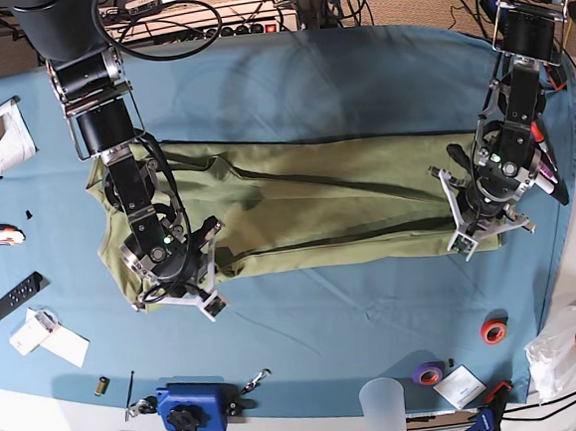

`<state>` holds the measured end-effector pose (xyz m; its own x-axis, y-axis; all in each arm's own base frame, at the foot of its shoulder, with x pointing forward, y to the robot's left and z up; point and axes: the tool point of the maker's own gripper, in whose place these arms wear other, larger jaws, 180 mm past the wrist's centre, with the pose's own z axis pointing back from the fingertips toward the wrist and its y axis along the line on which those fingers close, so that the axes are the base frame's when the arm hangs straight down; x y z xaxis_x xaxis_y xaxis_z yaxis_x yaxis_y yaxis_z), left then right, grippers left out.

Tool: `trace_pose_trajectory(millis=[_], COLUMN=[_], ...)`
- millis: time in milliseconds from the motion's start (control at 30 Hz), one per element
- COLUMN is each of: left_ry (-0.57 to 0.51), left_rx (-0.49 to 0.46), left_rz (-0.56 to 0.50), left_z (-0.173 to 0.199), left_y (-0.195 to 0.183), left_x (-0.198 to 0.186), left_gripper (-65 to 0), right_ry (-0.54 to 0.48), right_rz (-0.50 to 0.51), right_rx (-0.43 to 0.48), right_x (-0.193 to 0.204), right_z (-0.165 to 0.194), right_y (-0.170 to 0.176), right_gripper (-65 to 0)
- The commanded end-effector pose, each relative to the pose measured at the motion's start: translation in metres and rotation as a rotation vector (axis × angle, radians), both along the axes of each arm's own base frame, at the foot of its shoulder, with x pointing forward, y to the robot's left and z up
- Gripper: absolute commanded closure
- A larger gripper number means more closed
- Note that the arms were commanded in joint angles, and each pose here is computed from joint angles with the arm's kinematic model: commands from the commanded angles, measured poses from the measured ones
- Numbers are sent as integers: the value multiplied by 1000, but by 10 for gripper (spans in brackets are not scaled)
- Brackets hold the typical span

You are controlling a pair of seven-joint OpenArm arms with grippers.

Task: Layout the t-shirt on the table in an organized manner, then fold the t-shirt properly
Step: 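Move the left gripper to the shirt's hem edge and grasp it, then reposition the right gripper onto the shirt's hem corner and grasp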

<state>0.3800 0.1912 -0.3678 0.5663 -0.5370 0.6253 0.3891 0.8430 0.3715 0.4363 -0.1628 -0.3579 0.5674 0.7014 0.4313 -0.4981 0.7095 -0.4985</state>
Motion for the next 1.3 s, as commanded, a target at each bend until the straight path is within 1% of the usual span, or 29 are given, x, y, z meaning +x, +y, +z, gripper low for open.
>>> trace_pose_trajectory(millis=[0,100,167,267,400,533,700,767,833,900,933,967,1033,1100,1133,1200,1267], left_ry=[-81,-127,-130,-121,-122,-122,-122,-122,-122,-118,-117,-116,-115,-114,-113,-111,-110], left_rx=[13,15,19,26,25,24,24,24,21,5,-3,-8,-13,-12,-12,-12,-12], left_rz=[6,-1,-1,3,3,3,3,3,2,1,1,0,0,0,1,1,1], left_z=[27,43,49,49,49,49,49,49,49,49,48,48,48,48,48,47,47], left_y=[5,0,-2,-1,-1,-2,-2,-2,-2,-4,-5,-6,-6,-6,-6,-6,-6], left_x=[16,22,22,20,20,20,20,20,20,20,20,20,19,19,19,19,18], left_gripper=[0,0,0,0,0,0,0,0,0,0,0,0,0,0,0,0,0], right_ry=[-84,-127,-137,-152,-220,-204,-222,-233,-238,-224,-209,-195,-169,-180,-197,-233,-234], right_rz=[-20,-68,-87,-137,-232,-270,-342,-372,-401,-440,-463,-476,-447,-422,-422,-435,-428], right_rx=[-12,-48,-60,-84,-149,-153,-122,-107,-76,13,85,177,392,612,696,824,900], right_x=[17,21,22,21,23,18,18,18,18,16,15,15,17,19,19,16,10], right_z=[24,31,33,37,51,53,62,67,70,68,66,64,66,79,87,99,103], right_y=[-7,-19,-26,-45,-80,-99,-117,-125,-132,-133,-132,-128,-113,-102,-103,-110,-114], right_gripper=[-49,-30,-30,-30,-30,-31,-118,-132,-171,-222,-237,-237,-237,-237,-237,-237,-237])
